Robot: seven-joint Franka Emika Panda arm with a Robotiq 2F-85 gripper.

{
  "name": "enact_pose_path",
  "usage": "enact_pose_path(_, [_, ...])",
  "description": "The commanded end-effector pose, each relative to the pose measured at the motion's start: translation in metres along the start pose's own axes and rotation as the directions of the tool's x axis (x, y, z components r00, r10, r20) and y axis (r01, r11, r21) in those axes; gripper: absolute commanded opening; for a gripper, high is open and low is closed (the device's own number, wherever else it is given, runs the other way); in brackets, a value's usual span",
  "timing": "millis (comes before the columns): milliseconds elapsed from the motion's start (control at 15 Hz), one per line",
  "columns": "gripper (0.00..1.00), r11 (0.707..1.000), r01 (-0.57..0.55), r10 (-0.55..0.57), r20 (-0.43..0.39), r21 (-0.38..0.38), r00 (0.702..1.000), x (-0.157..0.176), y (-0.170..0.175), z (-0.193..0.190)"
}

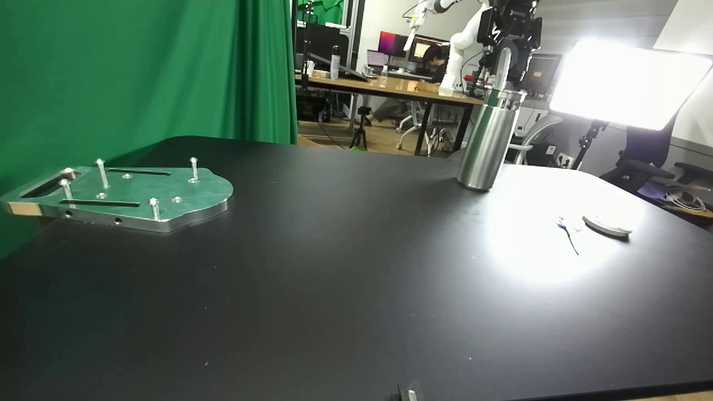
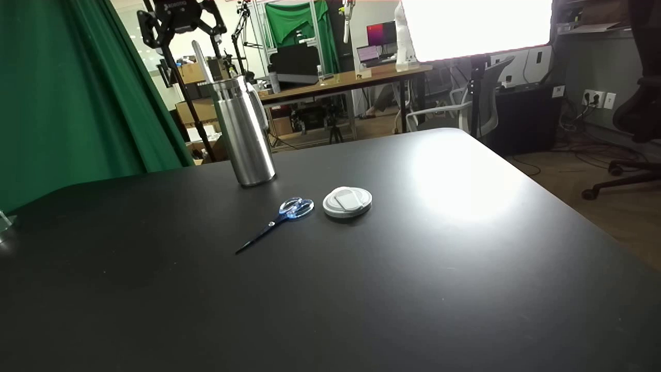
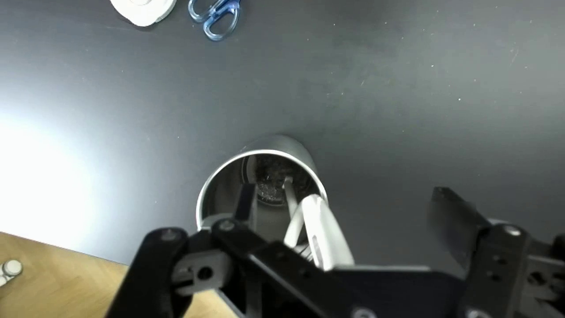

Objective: Move the brush inside the flask up and down

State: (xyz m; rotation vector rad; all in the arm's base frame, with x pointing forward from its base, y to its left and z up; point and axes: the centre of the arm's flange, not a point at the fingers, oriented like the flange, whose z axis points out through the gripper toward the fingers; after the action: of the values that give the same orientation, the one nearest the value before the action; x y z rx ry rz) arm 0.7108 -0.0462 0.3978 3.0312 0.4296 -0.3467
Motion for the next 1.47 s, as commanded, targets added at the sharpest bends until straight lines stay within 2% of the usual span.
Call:
enact_pose_path(0, [0.74,0.999,-0.043,0.043,-0.002,0.0,0.999,0.018,0.006,-0.011])
enact_pose_path(667, [0.05,1.0,0.01,-0.01,0.022,-0.003,1.0,0.016,0.01,0.0])
enact_pose_path(800, [0.0,1.0,0.024,-0.024,0.02,-0.014,1.0,0.014,0.013,-0.002])
enact_pose_path(933, [0.04,0.999,0.047,-0.047,0.024,-0.022,0.999,0.011,0.016,-0.006])
enact_pose_path(1400, [0.04,0.989,0.144,-0.143,0.023,-0.034,0.989,-0.004,0.03,-0.034])
